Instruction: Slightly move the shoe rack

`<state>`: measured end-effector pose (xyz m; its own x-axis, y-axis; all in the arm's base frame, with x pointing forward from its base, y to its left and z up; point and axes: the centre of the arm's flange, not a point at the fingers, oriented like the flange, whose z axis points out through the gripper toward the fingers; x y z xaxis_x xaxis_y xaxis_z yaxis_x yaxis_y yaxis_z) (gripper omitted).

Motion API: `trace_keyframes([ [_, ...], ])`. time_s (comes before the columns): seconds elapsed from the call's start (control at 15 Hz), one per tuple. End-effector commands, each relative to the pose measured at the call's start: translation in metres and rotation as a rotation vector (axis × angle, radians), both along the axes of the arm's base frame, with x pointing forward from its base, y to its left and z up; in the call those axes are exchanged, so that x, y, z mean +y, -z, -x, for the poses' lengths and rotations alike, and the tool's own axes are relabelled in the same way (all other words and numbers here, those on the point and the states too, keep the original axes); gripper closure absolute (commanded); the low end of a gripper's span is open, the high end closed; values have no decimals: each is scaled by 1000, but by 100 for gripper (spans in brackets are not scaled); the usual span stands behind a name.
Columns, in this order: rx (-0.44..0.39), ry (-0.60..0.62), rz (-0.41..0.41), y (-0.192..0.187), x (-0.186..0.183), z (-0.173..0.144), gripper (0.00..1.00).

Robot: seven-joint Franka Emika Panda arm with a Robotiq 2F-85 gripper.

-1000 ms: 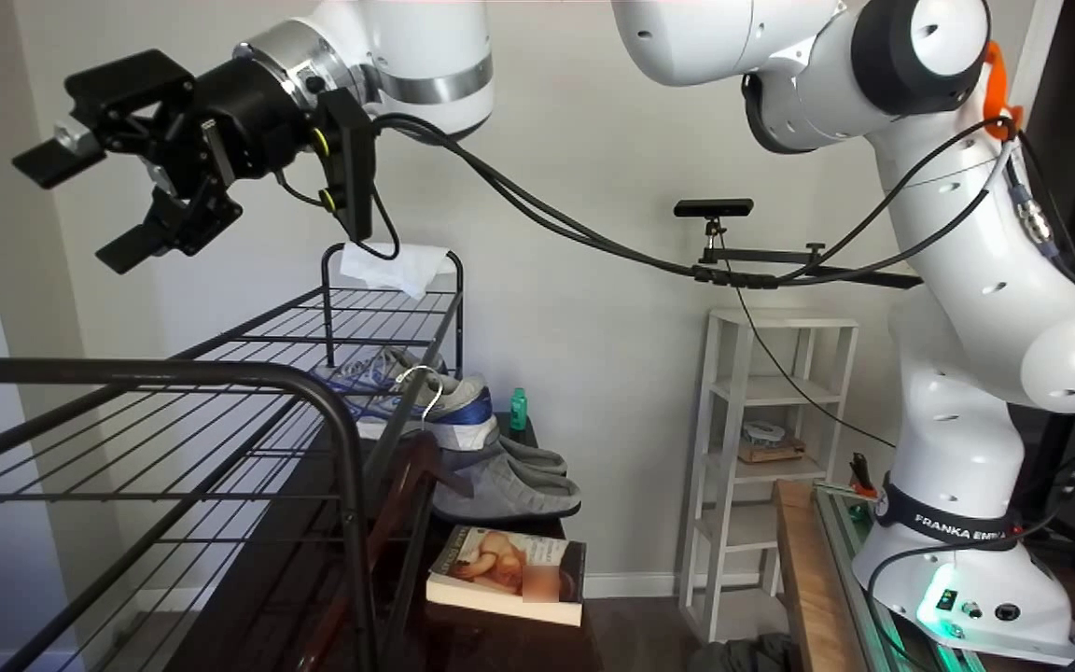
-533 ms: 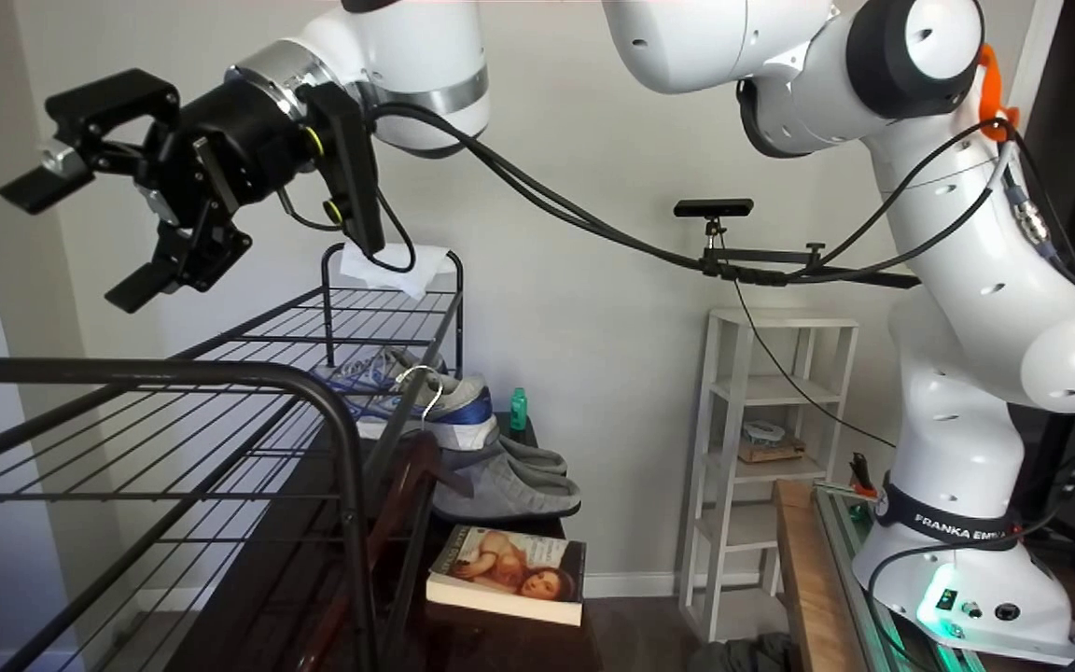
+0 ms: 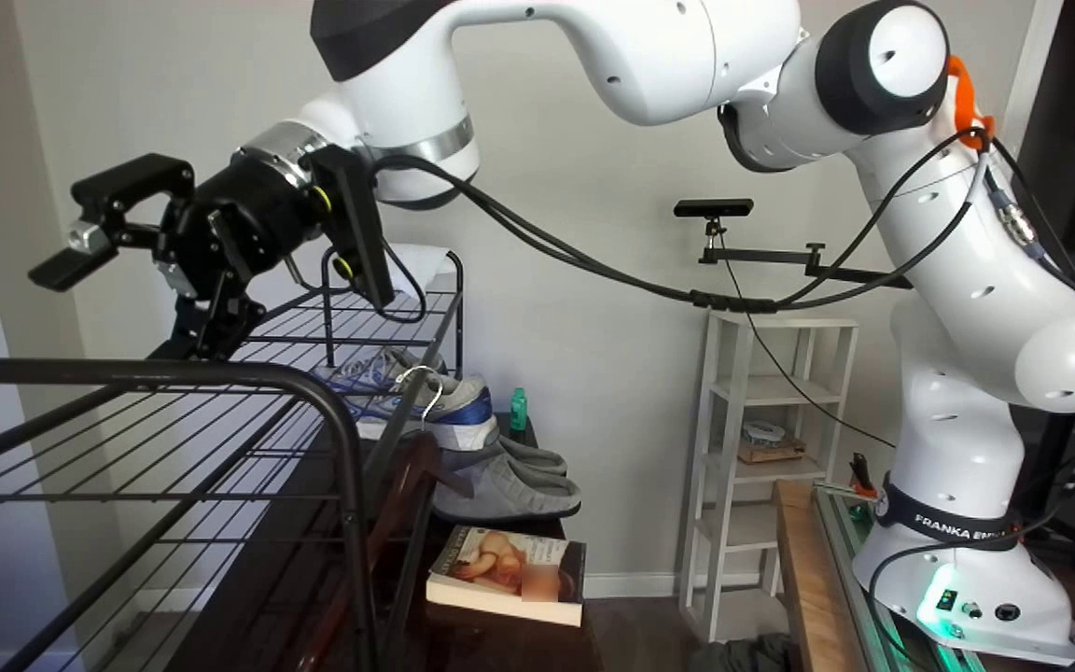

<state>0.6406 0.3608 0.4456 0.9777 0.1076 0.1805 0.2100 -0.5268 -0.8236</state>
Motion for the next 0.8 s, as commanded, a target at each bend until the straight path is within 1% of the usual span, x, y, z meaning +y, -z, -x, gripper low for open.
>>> trace_keyframes([
  [0.0,-13,-80,-103,29,9,-9,0],
  [0.07,-25,-101,-118,35,11,-10,0],
  [0.4,-78,-181,-208,38,33,-13,0],
  [0.73,-40,-170,-287,43,53,-14,0],
])
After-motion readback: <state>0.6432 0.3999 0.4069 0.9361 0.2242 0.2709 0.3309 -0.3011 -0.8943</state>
